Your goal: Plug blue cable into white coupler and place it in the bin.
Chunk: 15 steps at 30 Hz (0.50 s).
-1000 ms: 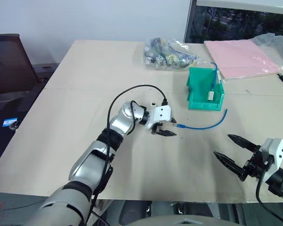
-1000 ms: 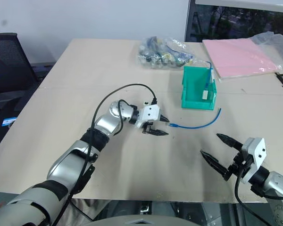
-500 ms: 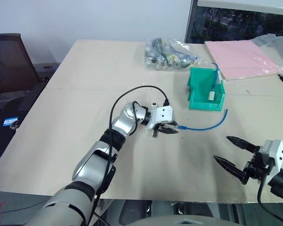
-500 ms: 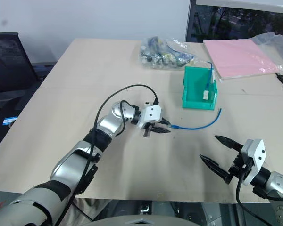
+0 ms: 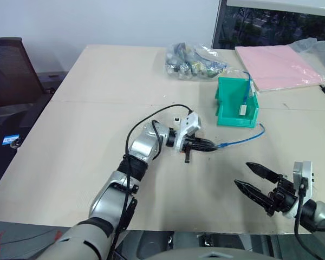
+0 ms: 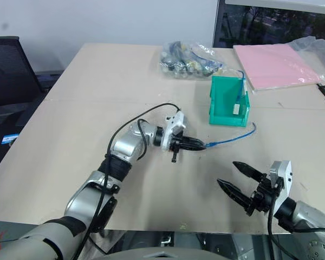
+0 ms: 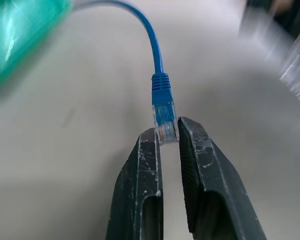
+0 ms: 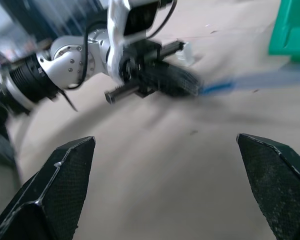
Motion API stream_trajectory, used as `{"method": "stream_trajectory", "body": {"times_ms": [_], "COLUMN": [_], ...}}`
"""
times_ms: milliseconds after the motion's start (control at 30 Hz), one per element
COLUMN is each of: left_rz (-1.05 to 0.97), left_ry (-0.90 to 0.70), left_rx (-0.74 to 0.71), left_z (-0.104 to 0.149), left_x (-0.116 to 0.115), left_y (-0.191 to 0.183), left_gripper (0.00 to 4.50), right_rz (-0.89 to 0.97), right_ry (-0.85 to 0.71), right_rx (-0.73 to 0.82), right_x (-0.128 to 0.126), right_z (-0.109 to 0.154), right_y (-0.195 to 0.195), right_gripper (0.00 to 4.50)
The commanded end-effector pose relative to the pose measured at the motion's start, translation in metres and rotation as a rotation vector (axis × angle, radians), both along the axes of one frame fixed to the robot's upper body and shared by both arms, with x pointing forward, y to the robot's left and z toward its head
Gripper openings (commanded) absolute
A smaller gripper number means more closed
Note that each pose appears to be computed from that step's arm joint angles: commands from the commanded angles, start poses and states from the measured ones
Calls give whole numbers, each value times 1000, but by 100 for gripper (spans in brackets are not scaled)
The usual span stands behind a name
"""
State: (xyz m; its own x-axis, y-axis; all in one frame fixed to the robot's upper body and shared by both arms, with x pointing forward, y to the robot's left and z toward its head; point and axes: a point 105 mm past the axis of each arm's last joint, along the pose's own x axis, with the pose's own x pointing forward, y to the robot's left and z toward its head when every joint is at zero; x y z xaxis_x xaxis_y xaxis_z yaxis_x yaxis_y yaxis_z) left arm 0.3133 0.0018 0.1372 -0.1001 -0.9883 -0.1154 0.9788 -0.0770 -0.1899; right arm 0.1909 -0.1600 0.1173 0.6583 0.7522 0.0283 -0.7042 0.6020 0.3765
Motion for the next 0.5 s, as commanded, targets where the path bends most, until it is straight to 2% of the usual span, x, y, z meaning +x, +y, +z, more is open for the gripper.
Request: {"method": "stream_trajectory", "body": {"times_ms": [33, 267, 500], "left_rz": [-94, -151, -143], "left_ry": [151, 241, 245], "left_rx": [-130, -140, -147], "left_z": [35, 44, 45], "left_x": [-24, -41, -40], "left_y": [2, 4, 1], "left_gripper": [5, 5, 5], "right_rz": [8, 65, 117], "right_ry": [-60, -97, -89], "right_rx": [130, 311, 320], "right_x": [5, 19, 21], "right_z": [29, 64, 72], "right_y": [12, 29, 42], "right_gripper": [450, 450, 450]}}
